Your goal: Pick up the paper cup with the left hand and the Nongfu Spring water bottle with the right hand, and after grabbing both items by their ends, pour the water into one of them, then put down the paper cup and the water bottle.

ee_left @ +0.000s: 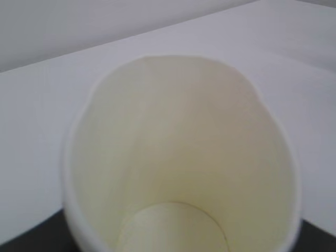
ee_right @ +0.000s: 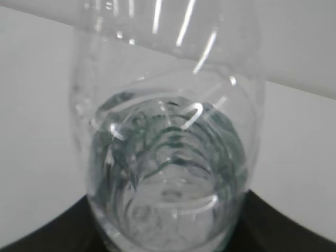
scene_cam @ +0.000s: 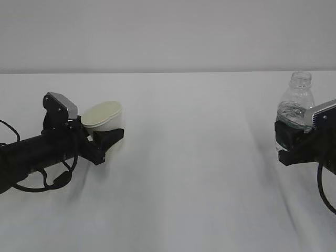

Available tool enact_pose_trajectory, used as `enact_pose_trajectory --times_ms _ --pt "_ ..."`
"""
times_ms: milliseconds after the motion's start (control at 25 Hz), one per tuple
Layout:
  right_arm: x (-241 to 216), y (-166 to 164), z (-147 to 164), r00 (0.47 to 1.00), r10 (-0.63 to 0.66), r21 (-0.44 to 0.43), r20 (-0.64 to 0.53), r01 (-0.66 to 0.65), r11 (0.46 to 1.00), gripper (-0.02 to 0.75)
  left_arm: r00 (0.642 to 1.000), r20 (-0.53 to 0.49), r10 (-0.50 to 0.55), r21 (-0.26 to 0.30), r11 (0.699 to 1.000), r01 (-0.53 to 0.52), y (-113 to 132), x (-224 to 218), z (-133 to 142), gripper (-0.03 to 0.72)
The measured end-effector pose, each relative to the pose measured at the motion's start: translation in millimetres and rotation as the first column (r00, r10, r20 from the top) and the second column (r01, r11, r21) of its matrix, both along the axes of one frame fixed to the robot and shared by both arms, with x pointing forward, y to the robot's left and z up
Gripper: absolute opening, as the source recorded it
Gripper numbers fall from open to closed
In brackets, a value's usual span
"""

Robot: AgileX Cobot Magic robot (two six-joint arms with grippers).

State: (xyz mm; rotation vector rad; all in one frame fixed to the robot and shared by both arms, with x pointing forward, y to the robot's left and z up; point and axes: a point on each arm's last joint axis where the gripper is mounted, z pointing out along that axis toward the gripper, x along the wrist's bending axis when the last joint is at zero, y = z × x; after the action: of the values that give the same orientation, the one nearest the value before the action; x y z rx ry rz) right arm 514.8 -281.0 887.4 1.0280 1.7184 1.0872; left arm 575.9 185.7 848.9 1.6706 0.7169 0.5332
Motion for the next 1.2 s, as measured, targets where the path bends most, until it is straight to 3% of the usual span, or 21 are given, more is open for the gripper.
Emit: enact_pose_trajectory --times_ms 280,680,920,1080,1200 --pt "0.1 -0.4 0.0 1.0 -0.005 0.001 0.0 0.005 1.0 0.355 0.98 -0.061 -0.191 -0.034 0.981 0.189 -35.3 -20.0 -1.0 0.414" --pt "0.2 -0.5 0.0 1.0 -0.007 0.001 0.0 0.007 1.0 0.354 0.919 -0.086 -0.385 -0.085 0.922 0.378 -95.2 -48.3 5.2 0.414" --pt "0.2 -0.5 0.0 1.0 -0.007 0.001 0.0 0.007 1.0 0.354 0.867 -0.049 -0.495 -0.147 0.862 0.484 -130.4 -42.0 25.3 0.414" --pt "0.1 -0.4 0.0 1.0 -0.005 0.001 0.0 0.005 1.0 0.354 0.811 -0.025 -0.585 -0.131 0.806 0.577 -150.0 -39.7 37.3 0.414" --pt "-0.1 0.2 0.0 1.0 0.003 -0.001 0.0 -0.003 1.0 0.354 0.793 -0.03 -0.608 -0.116 0.79 0.601 -154.8 -38.4 40.1 0.414"
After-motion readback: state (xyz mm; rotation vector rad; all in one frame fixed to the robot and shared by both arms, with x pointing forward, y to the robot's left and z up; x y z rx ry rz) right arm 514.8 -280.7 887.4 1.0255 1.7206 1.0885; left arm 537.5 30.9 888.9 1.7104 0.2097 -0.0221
